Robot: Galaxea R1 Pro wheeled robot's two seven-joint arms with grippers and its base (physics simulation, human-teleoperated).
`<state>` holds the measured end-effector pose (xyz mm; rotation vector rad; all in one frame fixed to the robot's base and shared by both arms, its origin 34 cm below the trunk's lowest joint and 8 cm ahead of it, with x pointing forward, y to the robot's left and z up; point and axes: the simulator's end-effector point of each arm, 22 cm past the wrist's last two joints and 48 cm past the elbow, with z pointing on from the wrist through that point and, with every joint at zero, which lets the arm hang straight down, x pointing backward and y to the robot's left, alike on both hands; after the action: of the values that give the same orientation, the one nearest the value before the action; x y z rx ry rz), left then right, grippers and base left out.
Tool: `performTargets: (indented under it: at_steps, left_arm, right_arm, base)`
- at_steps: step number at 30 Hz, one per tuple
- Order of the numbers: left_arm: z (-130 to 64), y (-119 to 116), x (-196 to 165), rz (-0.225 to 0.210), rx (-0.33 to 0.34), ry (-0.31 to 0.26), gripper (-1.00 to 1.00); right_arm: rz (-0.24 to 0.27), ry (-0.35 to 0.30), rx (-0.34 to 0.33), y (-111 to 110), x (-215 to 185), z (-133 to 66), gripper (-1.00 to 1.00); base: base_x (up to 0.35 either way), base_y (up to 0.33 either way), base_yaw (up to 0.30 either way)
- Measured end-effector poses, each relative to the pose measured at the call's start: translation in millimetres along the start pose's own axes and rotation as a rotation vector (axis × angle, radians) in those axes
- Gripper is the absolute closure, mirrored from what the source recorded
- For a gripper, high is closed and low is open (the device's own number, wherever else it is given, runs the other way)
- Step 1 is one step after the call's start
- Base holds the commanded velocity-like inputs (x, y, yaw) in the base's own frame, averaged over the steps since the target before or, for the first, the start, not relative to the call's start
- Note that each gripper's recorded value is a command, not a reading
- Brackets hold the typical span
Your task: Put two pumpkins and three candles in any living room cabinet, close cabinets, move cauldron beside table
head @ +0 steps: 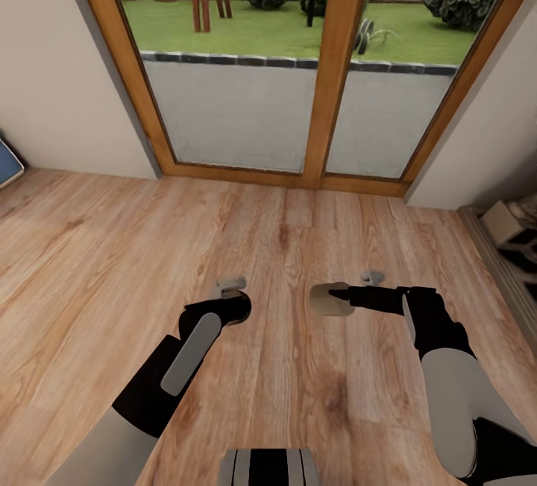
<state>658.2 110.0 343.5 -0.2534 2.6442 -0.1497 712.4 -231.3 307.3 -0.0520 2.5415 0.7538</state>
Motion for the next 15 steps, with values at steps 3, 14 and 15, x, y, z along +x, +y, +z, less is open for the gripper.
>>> performTargets:
  at_steps: [3,14,15]
  left_arm:
    - [-5.6,-1.1,-5.0,0.001,0.002,-0.012,1.00]
    - [-27.8,-5.9,-24.1,0.002,0.012,-0.059,1.00]
    - [-30.1,-6.4,-26.0,0.001,0.012,-0.064,1.00]
  right_arm:
    - [-0.006,-0.010,-0.001,3.6,-5.2,-4.7,1.00]
    - [-0.031,-0.049,-0.006,17.8,-26.6,-23.8,1.00]
    - [-0.033,-0.053,-0.006,19.3,-28.5,-25.7,1.00]
  base:
    - [0.000,0.000,0.000]
    - [0.000,0.000,0.125]
    - [0.000,0.000,0.262]
